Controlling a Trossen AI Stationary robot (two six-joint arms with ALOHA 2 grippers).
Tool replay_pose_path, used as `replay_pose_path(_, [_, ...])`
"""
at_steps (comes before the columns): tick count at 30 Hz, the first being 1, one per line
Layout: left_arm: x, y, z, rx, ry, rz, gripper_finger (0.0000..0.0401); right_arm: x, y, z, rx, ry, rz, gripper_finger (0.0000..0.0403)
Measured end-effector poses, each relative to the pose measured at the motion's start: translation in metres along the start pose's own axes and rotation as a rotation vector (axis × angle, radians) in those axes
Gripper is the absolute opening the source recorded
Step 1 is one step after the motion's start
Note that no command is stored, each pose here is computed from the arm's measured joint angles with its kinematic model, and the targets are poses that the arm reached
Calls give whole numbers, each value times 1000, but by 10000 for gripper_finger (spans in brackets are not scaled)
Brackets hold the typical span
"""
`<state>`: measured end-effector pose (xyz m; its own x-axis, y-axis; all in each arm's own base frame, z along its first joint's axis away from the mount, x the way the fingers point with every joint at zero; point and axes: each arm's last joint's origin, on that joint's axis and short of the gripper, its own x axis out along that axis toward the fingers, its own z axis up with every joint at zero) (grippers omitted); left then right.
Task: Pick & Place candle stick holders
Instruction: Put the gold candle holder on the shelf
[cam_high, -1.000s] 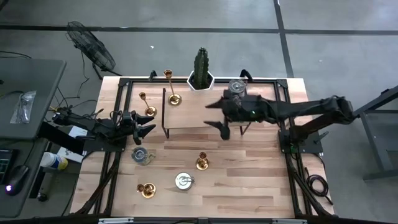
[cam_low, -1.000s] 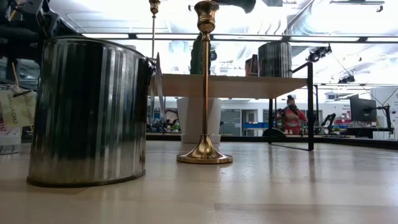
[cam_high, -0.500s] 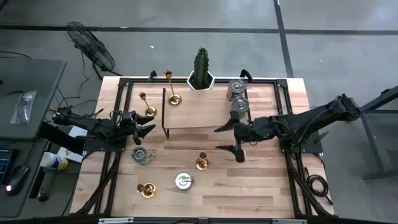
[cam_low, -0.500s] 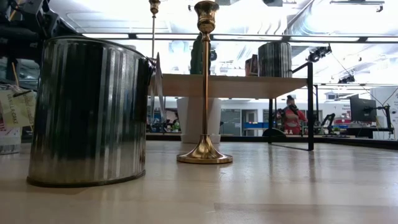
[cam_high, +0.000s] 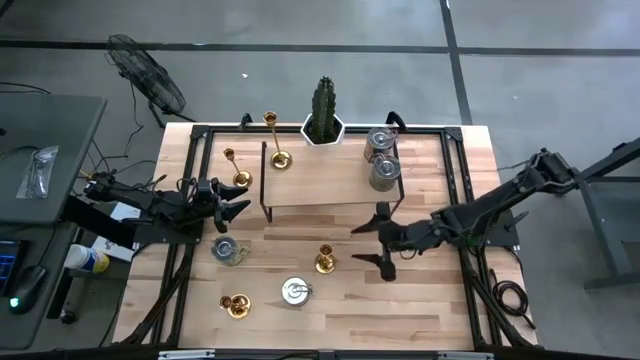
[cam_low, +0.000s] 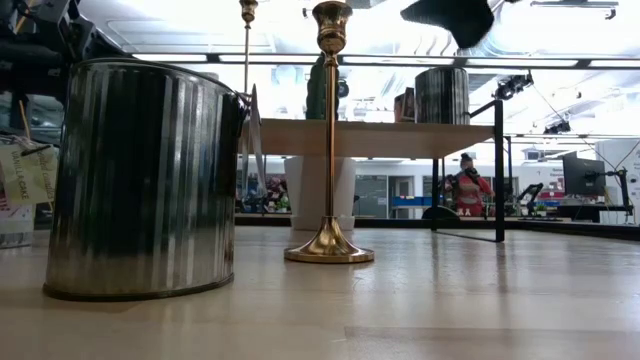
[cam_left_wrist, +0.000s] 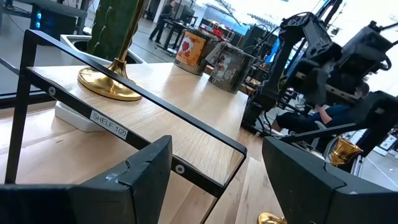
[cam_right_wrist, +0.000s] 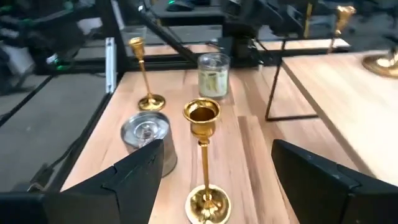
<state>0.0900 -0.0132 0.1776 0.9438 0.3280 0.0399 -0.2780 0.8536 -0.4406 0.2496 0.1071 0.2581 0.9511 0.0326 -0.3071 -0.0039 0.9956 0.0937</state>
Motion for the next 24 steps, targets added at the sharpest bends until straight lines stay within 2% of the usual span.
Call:
replay_pose_path(4, [0, 0, 0, 0, 0, 0, 245, 11, 9, -15, 71, 39, -27, 291])
replay_pose_path(9, [0, 0, 0, 0, 0, 0, 245, 30, 24, -35, 91, 56, -8, 291])
replay_pose_path(14, [0, 0, 0, 0, 0, 0, 245, 51, 33, -50, 108, 7, -22, 291])
replay_pose_path(24, [0, 0, 0, 0, 0, 0, 245, 89, 23, -77, 186, -77, -152, 291])
